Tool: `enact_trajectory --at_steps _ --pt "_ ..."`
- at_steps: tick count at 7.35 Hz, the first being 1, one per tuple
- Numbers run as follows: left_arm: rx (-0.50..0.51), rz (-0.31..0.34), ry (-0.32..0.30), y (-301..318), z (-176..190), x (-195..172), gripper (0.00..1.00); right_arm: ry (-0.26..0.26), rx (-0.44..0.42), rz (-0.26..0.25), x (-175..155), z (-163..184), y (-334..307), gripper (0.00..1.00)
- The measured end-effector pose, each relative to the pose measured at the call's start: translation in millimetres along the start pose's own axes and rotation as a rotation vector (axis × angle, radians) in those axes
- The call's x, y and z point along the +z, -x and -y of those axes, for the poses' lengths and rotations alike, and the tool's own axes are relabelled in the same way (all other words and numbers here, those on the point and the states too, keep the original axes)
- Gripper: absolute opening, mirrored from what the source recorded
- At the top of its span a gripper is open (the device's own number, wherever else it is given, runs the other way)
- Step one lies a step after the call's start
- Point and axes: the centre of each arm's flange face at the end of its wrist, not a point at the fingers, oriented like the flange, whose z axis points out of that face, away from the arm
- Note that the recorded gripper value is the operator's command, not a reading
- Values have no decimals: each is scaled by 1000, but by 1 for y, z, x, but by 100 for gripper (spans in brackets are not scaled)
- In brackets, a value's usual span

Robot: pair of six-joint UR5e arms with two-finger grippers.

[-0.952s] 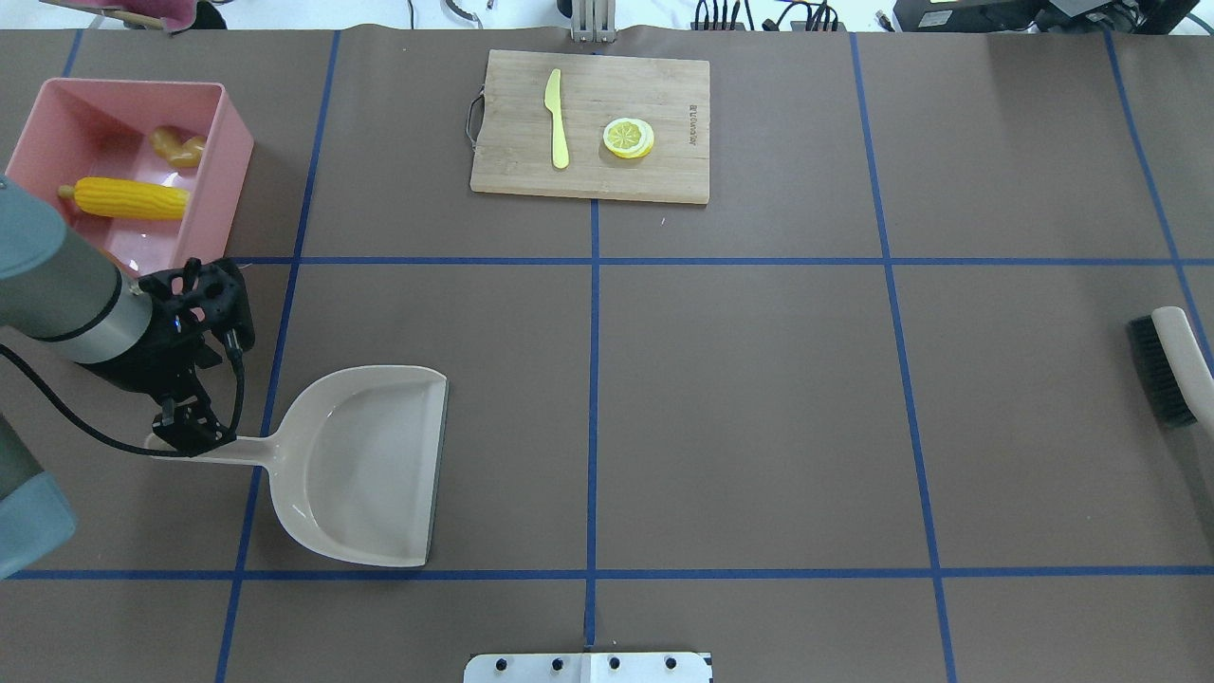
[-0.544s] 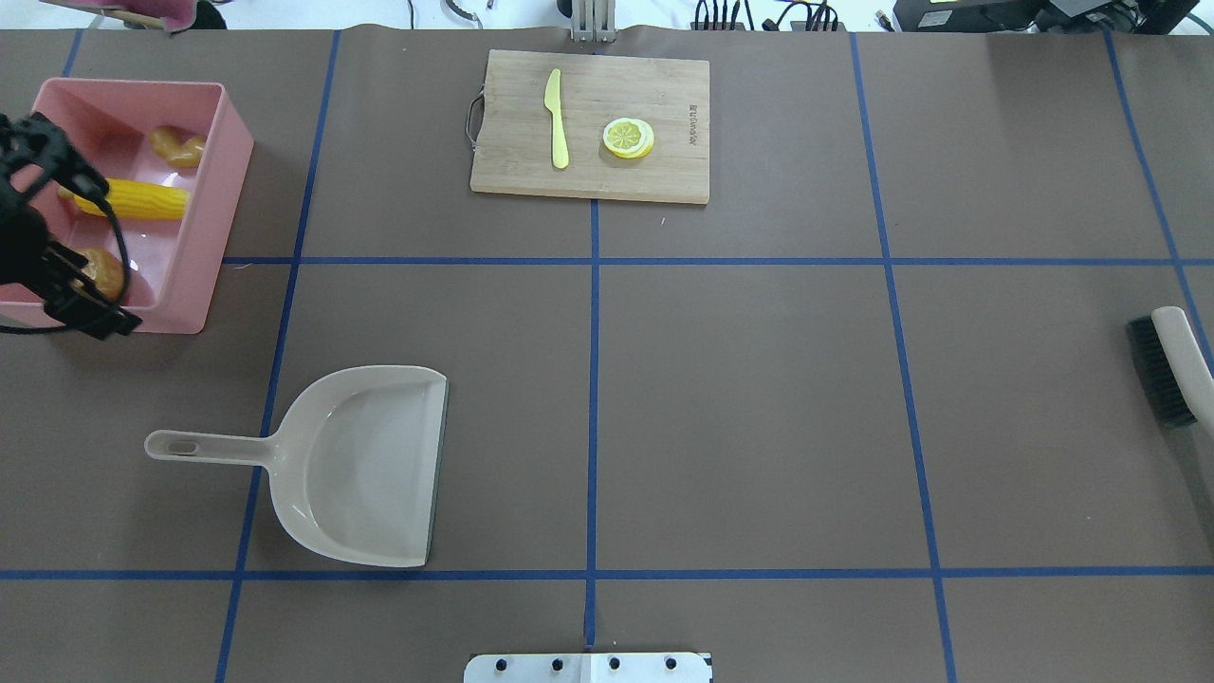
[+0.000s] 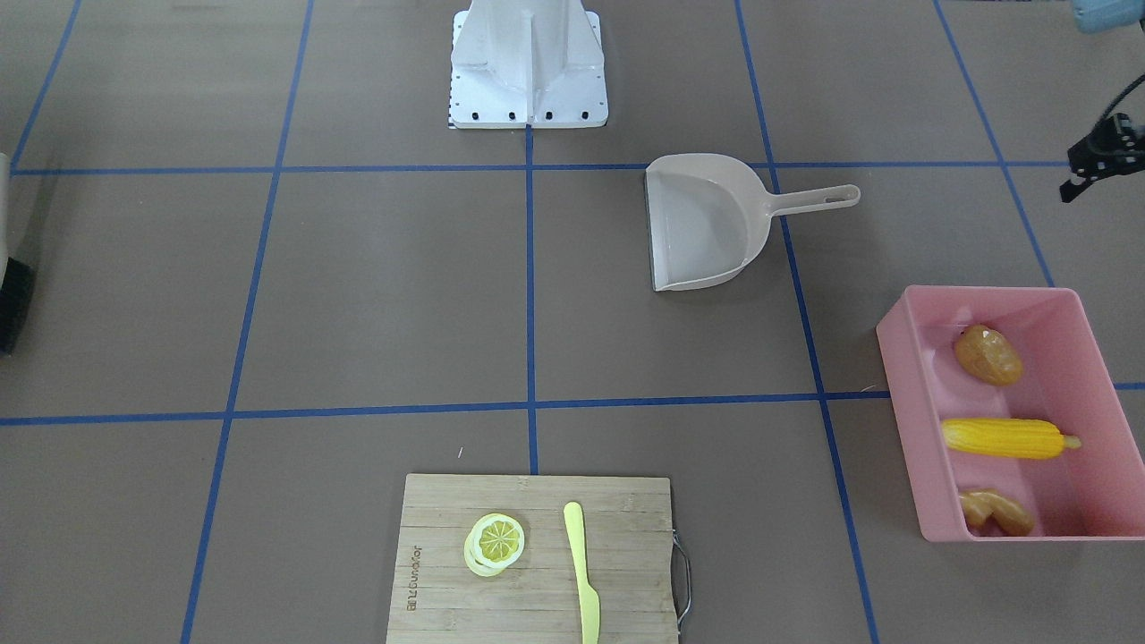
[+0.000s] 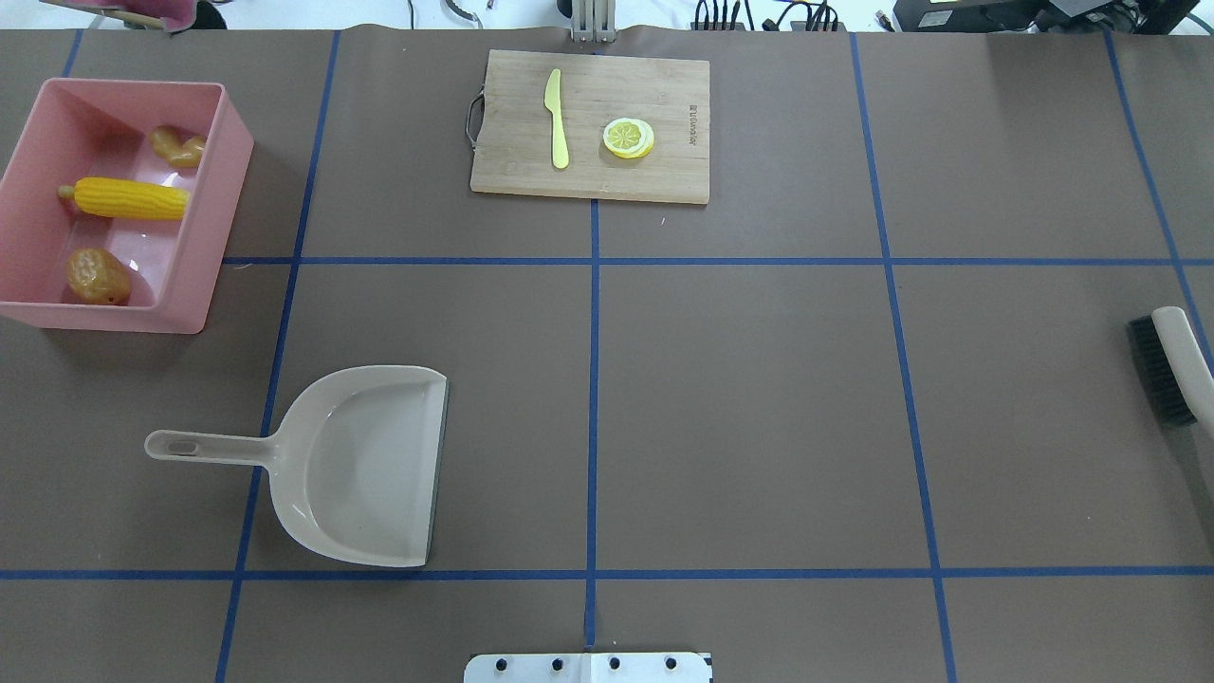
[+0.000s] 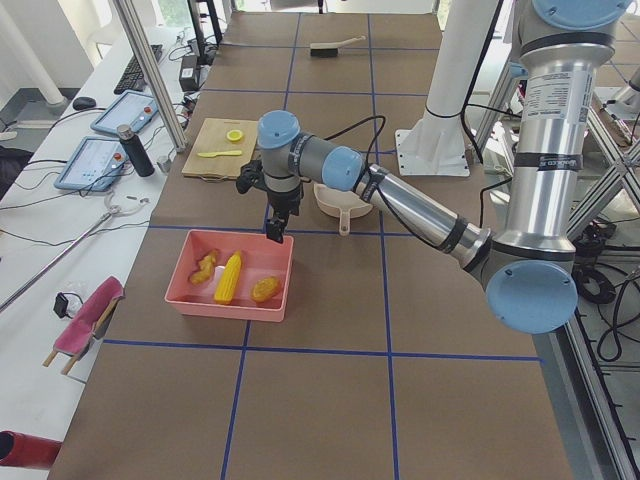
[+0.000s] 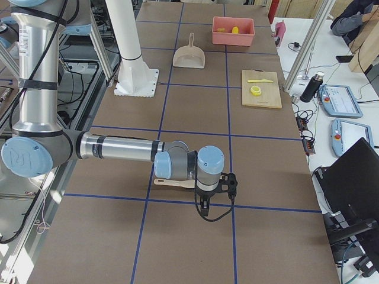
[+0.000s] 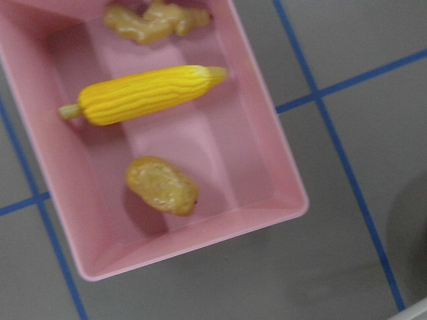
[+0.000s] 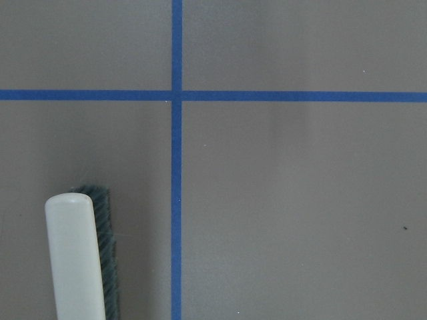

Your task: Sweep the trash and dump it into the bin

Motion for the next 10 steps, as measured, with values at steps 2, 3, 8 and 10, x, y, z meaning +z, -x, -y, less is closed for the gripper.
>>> enact_trajectory --at_steps 2,3,8,10 --pt "-192 10 29 86 -30 8 98 -5 5 -3 -2 -2 -3 100" --pt "-258 4 44 117 -42 17 98 -7 8 -4 -3 -3 -4 100" --pt "-337 -41 55 189 -51 64 98 -17 4 -7 -8 -4 -6 100" --pt "-330 -41 49 203 -17 73 98 -18 5 -7 -8 -4 -6 100"
